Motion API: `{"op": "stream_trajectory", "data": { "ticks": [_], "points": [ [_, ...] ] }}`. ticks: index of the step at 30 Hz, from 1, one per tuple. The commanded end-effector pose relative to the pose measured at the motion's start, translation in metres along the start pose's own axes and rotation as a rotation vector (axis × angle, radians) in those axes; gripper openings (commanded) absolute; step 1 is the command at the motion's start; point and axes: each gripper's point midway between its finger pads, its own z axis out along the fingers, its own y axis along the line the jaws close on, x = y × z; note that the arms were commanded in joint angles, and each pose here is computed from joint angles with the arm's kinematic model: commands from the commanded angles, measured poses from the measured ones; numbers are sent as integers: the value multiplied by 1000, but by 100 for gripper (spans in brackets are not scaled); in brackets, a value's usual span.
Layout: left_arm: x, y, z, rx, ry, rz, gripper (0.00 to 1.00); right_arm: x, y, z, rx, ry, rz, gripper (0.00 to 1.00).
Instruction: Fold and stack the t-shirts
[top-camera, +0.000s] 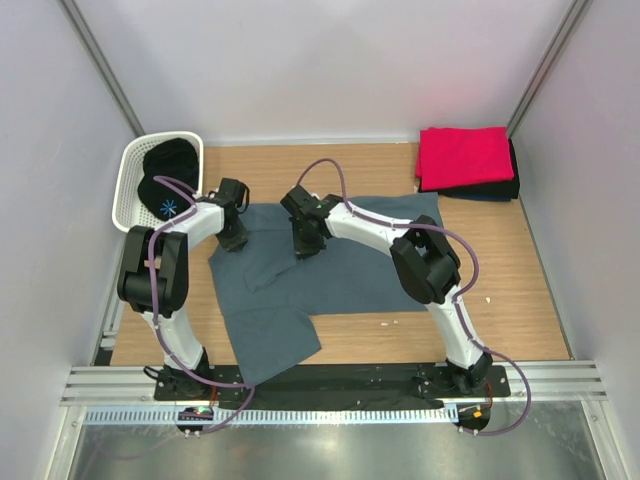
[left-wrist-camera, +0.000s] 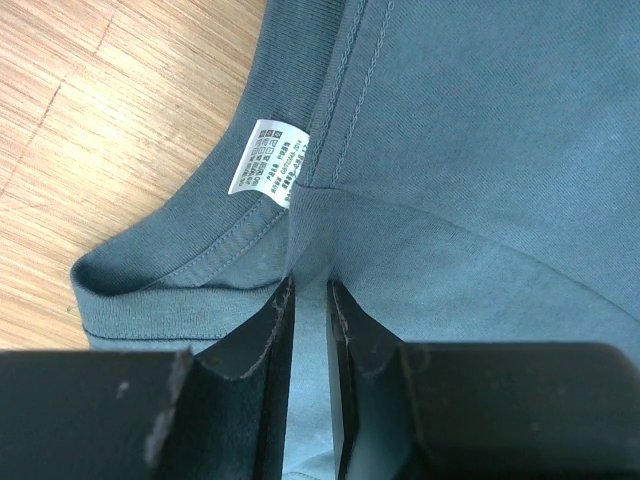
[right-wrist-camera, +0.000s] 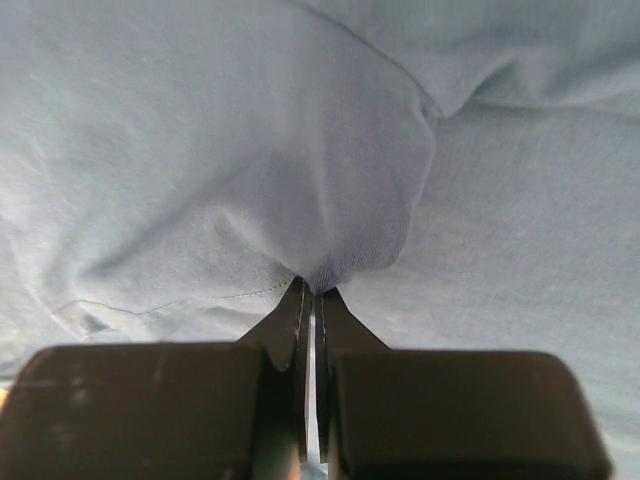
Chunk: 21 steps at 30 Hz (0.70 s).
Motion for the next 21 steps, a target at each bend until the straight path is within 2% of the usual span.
{"op": "stream_trajectory", "data": {
  "ticks": [1, 7, 12, 13, 15, 16, 19, 21],
  "points": [
    [4, 12, 4, -59, 9, 24, 20, -29, 17, -25, -26, -96, -27, 1],
    [4, 12, 4, -59, 9, 24, 20, -47, 20, -60, 2, -136, -54, 1],
    [5, 13, 3, -61, 11, 24, 20, -26, -1, -67, 113, -33, -77, 3],
    [4, 13, 3, -60, 8, 25, 20, -21, -4, -69, 128, -12, -84, 17],
    [5, 13, 4, -61, 9, 22, 20, -11, -11, -74, 163, 15, -103, 35],
    [5, 13, 4, -60, 10, 22, 20, -6, -15, -74, 173, 26, -104, 53],
    [5, 13, 4, -63, 12, 21, 20, -3, -18, -80, 170, 13, -93, 65],
    [4, 13, 4, -61, 10, 20, 20, -6, -15, -80, 150, -16, -81, 67]
  ]
}}
